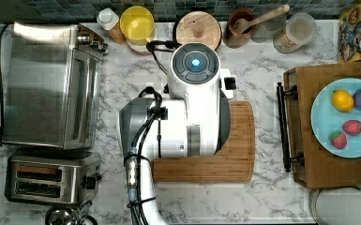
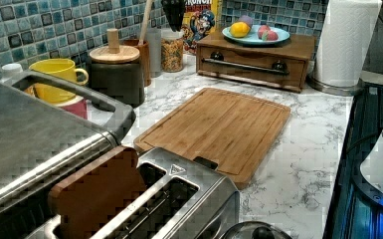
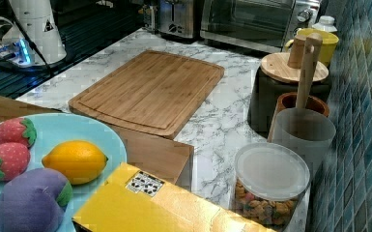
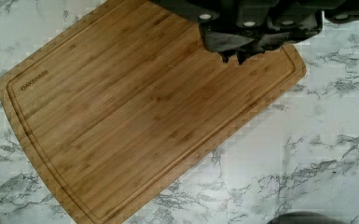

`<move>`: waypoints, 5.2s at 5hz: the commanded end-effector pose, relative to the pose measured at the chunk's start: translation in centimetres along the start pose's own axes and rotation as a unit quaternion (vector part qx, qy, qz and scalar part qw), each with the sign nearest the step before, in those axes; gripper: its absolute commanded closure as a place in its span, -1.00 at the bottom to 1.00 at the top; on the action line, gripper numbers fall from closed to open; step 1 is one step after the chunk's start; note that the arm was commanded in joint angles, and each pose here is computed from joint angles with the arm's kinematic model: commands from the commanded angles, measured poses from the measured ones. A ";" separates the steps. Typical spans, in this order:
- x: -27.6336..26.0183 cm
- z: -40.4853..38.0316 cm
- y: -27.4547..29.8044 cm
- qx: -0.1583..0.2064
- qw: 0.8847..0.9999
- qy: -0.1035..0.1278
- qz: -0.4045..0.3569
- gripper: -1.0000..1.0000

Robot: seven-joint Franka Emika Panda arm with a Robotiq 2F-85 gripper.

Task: Turn on the toaster.

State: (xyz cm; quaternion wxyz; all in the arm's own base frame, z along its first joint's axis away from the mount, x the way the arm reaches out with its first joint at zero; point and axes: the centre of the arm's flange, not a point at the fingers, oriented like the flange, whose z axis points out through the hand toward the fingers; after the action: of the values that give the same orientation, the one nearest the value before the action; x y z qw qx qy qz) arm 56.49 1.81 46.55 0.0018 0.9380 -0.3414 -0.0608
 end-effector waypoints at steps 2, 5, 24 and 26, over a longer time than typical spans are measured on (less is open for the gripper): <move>-1.5 1.8 -1.0 0.005 1.000 -0.009 -0.027 1.00; -12.4 7.0 -4.4 0.031 0.988 -0.027 -0.151 1.00; -35.7 11.9 -7.6 0.128 0.906 -0.040 -0.401 1.00; -34.6 14.9 -8.7 0.082 0.929 -0.027 -0.361 1.00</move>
State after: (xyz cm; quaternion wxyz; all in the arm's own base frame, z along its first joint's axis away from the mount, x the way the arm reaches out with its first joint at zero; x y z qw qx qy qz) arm 32.57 30.26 34.96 -0.0977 0.9921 0.0505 -0.0597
